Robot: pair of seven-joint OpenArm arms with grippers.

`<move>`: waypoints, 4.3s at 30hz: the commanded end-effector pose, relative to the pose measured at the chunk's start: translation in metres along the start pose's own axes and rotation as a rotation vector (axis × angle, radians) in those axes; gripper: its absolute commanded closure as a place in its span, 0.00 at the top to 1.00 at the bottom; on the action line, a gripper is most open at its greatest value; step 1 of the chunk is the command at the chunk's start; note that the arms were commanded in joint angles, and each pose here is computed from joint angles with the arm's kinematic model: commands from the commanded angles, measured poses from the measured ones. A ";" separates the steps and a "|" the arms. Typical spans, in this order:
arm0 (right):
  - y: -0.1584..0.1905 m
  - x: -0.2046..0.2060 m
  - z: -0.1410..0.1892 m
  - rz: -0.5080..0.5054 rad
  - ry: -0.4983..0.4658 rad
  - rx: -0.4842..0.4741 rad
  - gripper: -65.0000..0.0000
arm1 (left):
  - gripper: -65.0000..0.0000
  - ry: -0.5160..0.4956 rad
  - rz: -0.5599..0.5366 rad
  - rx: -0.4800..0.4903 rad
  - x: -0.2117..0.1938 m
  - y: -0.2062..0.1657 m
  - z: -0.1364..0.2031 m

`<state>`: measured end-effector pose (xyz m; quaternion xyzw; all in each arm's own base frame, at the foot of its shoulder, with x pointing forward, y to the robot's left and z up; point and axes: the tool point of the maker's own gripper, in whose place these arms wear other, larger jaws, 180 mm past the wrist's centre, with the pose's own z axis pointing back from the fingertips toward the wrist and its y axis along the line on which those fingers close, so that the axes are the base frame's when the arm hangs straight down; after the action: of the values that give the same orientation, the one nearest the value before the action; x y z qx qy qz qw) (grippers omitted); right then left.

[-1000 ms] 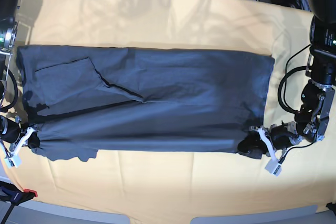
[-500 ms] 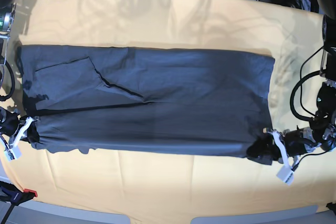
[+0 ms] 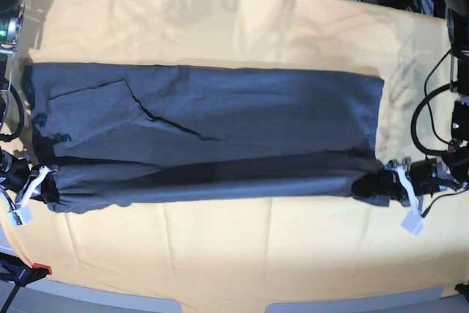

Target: Fold the T-shirt properly

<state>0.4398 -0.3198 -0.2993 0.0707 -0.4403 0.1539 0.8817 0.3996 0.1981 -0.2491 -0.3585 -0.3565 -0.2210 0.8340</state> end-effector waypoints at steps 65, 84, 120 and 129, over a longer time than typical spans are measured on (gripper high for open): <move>0.041 -0.011 -0.012 -0.087 0.091 0.031 0.67 | 0.63 0.298 -0.005 -0.091 -0.100 -0.039 0.010; 0.087 -0.039 -0.044 -0.215 0.077 0.224 0.04 | 0.63 0.319 0.028 -0.091 -0.114 -0.040 0.011; 0.137 -0.104 0.086 0.214 0.348 0.348 0.00 | 0.63 0.083 -0.007 0.029 -0.048 -0.015 0.051; 0.125 -0.145 0.105 0.253 0.600 0.330 0.00 | 0.63 0.063 -0.012 0.046 -0.042 -0.012 0.058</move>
<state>0.2287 -0.2524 -0.3646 0.1224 -0.1259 0.3393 0.9241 0.3318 0.2334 -0.2670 -0.3348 -0.3121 -0.2246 0.8602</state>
